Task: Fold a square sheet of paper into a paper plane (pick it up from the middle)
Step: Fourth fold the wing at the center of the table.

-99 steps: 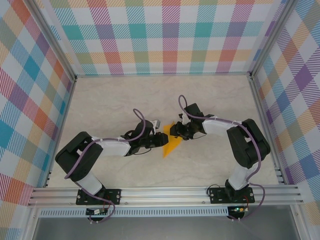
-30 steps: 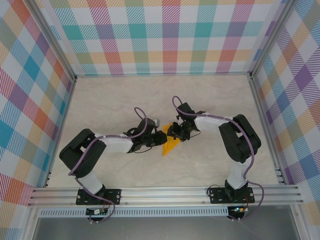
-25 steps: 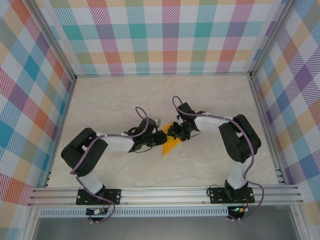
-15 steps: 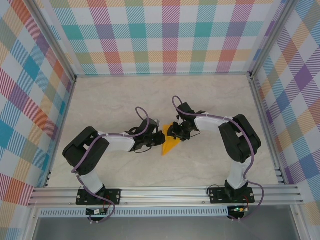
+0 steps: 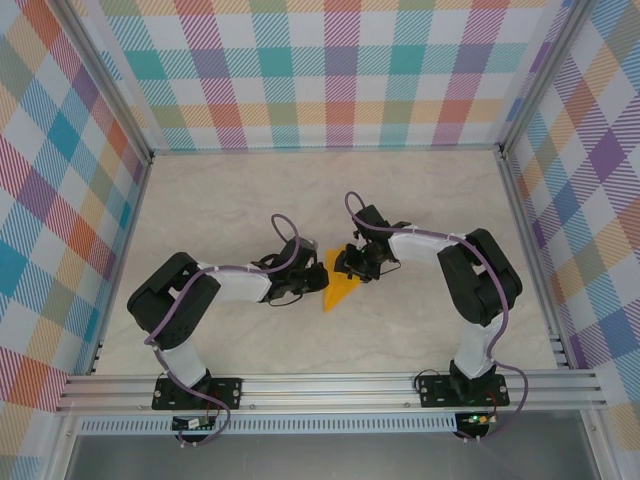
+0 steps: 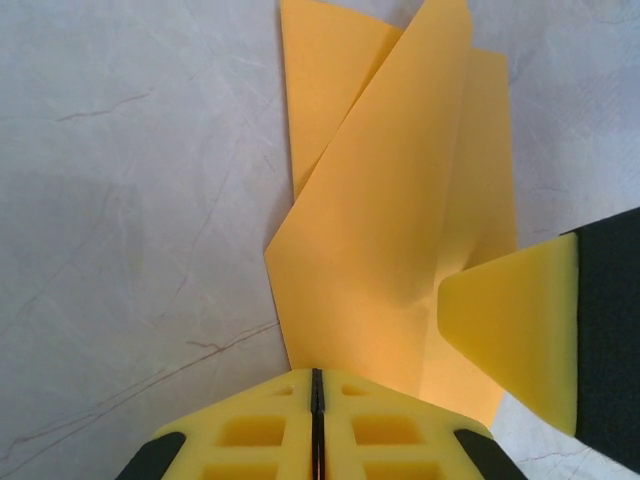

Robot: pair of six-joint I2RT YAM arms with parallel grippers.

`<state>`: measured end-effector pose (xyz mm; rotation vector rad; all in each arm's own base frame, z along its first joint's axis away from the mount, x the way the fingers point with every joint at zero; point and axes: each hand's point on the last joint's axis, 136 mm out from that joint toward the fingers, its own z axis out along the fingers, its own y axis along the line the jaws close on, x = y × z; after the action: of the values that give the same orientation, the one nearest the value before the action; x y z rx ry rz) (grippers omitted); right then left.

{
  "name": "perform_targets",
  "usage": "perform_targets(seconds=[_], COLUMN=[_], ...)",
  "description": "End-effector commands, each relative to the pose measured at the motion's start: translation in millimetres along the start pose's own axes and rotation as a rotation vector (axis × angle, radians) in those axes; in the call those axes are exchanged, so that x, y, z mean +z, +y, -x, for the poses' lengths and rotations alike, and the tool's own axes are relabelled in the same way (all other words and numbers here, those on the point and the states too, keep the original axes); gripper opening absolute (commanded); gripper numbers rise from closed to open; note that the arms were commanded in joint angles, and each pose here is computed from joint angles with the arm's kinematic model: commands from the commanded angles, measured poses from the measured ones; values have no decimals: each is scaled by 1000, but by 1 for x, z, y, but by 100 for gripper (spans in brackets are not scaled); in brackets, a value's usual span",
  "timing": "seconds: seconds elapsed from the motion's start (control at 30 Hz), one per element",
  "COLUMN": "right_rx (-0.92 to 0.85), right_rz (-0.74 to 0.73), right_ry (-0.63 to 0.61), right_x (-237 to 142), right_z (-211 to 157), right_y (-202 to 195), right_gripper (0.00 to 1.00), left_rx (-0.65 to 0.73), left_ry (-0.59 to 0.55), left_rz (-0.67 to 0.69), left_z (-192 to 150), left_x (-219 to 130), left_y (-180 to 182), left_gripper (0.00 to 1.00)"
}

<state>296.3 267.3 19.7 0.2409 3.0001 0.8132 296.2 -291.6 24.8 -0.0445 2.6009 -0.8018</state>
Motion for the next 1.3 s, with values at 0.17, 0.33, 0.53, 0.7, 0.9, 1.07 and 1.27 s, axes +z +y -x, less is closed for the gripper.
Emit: perform_targets(seconds=[0.17,0.33,0.53,0.7,0.9,1.07,1.27], right_rx=[-7,-85,-139,-157,-125,-73,-65], right_rz=[-126,-3,128,225,218,94,68], right_ry=[1,-55,-77,-17,5,-12,-2], right_x=[8,-16,-32,-29,-18,-7,-1], right_z=[-9,-5,-11,-23,-22,-15,-17], right_y=[-37,-7,17,28,26,2,-6], right_gripper=[38,34,30,23,19,20,26], left_rx=[37,35,36,39,49,63,70], left_ry=[17,26,32,34,21,15,22], left_rz=[6,27,28,9,-25,-42,-34], left_z=[5,3,2,2,6,7,8], left_x=[4,6,7,7,3,1,5], left_y=[-3,1,2,-2,-10,-14,-13], left_gripper=[8,7,7,7,7,7,7])
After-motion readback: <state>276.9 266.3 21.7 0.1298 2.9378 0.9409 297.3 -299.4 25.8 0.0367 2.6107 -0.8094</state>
